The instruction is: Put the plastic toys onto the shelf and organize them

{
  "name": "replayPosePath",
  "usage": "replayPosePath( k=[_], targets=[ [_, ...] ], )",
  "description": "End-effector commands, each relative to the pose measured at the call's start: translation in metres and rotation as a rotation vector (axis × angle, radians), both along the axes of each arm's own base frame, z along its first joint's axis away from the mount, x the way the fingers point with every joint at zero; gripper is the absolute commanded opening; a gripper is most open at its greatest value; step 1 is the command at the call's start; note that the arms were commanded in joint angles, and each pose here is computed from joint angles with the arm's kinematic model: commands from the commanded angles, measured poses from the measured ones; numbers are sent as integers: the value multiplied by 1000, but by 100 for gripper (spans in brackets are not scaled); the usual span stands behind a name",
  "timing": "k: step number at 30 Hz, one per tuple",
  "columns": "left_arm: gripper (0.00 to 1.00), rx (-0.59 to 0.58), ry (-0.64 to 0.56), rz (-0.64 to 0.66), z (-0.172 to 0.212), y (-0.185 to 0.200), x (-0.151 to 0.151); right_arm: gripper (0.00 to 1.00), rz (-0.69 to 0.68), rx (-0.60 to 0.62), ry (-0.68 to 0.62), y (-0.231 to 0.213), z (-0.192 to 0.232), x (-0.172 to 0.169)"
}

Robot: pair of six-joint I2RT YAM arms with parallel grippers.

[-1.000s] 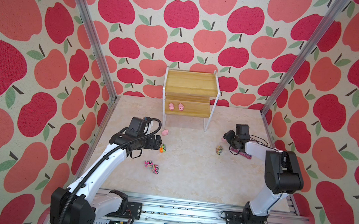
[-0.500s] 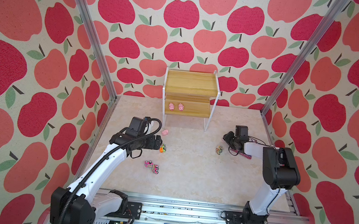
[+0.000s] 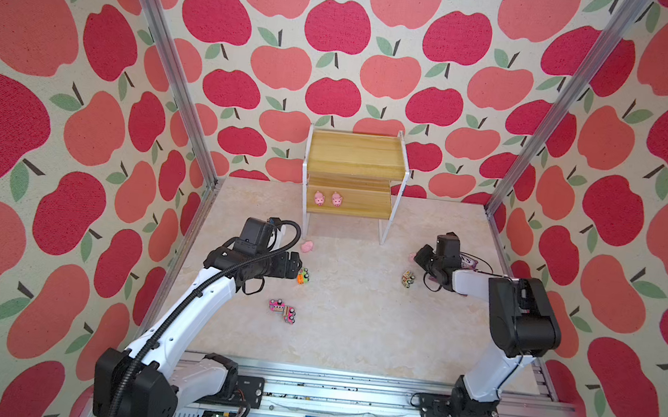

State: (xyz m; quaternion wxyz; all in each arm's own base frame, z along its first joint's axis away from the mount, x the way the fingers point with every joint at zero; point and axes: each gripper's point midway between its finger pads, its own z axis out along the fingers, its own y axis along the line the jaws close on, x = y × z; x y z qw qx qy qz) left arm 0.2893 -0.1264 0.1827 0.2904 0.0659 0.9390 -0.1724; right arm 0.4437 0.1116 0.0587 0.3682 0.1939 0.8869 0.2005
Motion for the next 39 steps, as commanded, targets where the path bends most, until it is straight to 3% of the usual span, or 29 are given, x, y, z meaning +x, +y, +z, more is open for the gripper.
replayPosePath(
  k=[1,9,19,30,35,39],
  targets=[
    [93,12,3,-17,-2,-1,-2,15,68,-172,-19,8,23,-11],
    [93,23,-1,-2,-1,4,0,15,260,-605,-72,52,60,-68],
    [93,23,-16,92,6,28,6,16,508,-1208,-168,136,61,-107],
    [93,18,-46,140,14,42,7,17,758,-1573,-227,213,13,-141],
    [93,9,-77,141,23,43,4,19,831,-1666,-256,236,-3,-159],
    [93,2,-81,138,25,42,3,22,863,-1673,-262,246,-14,-169]
  ],
)
